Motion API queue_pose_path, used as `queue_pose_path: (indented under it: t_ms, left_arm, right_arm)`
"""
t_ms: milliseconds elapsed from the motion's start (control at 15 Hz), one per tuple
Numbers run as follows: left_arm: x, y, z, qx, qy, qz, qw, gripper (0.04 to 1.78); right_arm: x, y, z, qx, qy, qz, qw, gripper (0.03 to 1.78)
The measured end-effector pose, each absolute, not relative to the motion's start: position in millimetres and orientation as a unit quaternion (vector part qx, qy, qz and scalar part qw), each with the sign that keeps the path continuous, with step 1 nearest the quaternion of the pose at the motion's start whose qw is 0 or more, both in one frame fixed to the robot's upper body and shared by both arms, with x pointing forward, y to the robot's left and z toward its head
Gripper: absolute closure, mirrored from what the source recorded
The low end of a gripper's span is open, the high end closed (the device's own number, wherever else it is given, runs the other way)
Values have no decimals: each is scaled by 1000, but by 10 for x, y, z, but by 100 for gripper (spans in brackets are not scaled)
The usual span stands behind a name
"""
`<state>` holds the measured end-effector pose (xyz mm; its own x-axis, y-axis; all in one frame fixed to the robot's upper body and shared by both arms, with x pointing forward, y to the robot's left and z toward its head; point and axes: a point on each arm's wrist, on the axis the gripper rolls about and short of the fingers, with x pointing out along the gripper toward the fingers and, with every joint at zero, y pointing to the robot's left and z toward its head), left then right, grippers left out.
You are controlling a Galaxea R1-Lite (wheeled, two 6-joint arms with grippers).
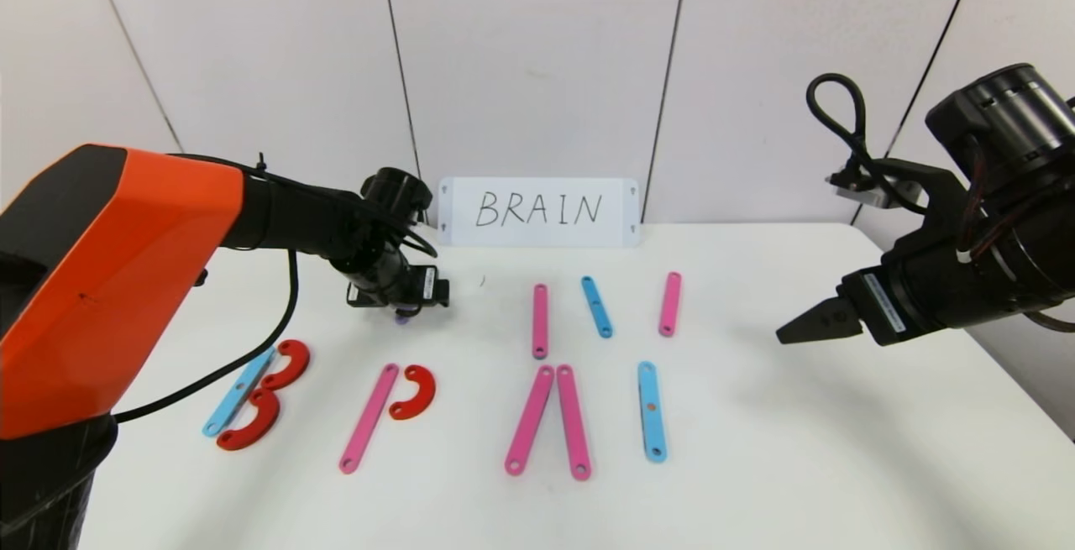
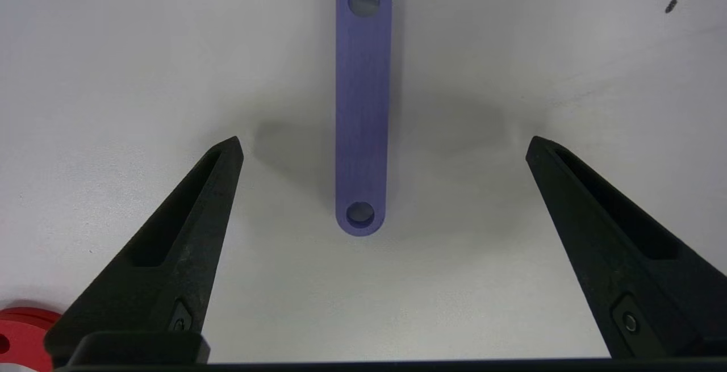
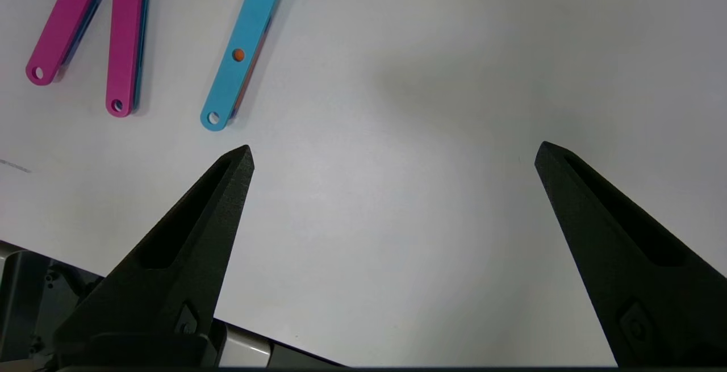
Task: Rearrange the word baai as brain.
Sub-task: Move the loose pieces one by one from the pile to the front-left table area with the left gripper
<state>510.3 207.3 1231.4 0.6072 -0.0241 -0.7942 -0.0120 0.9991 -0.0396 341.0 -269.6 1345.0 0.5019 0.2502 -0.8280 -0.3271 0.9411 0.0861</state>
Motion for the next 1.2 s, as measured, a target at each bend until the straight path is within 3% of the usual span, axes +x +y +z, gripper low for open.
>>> queue_pose_path:
  t_ms: [1200]
  left_arm:
    - [5144,2111,12290,-24,452,4,892,7]
  right_arm:
    - [3409,-2694,13446,-44,471,162,866,7]
